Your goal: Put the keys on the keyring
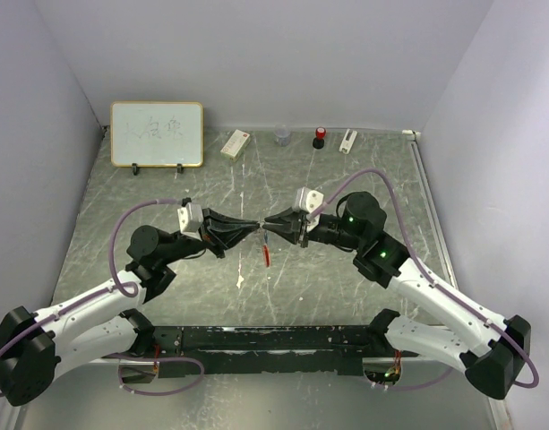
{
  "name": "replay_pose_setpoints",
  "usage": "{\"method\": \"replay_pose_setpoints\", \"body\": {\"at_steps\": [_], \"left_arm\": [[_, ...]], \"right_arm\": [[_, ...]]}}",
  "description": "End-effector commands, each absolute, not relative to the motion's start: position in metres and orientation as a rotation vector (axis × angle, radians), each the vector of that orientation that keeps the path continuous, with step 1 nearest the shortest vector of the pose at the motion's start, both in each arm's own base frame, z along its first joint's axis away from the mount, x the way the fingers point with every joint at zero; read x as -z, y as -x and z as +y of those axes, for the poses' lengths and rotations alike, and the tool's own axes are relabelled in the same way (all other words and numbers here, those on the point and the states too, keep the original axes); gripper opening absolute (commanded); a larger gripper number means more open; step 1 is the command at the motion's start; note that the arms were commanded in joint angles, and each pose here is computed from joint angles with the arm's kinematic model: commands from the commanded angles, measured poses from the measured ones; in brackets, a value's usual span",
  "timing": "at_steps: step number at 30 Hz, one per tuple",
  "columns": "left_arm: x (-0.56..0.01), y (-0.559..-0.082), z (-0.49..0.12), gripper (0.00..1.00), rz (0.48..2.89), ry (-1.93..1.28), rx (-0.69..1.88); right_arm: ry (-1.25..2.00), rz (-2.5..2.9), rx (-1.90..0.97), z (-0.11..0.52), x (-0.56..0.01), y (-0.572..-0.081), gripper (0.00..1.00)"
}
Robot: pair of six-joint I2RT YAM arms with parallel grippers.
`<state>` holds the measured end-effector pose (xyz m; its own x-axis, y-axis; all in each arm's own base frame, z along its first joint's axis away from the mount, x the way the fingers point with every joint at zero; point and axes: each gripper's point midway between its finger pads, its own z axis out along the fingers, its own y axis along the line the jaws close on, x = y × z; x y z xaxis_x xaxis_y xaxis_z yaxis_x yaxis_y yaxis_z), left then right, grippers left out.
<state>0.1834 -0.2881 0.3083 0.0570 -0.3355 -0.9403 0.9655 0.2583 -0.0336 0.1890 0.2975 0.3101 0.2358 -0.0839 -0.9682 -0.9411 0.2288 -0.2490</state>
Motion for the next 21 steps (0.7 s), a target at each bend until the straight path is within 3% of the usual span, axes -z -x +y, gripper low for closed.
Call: {"method": "replay_pose_setpoints", "body": {"at_steps": [1, 12, 21], "left_arm": [[-0.3299, -0.1775, -0.2847, 0.07, 0.953, -0.788, 1.147], [-0.3274, -0.1765, -0.2874, 0.07, 0.953, -0.800, 1.166], [-0.3205, -0.1822, -0.2915, 0.07, 0.985, -0.793, 1.175]], "right_arm": [[1.199, 1.144, -0.849, 0.2988, -0.3138, -0.1867, 0.17], [1.216, 1.128, -0.866, 0.2998, -0.3137, -0.1844, 0.00], [1.225, 1.112, -0.877, 0.2986, -0.3154, -0.1817, 0.00]]}}
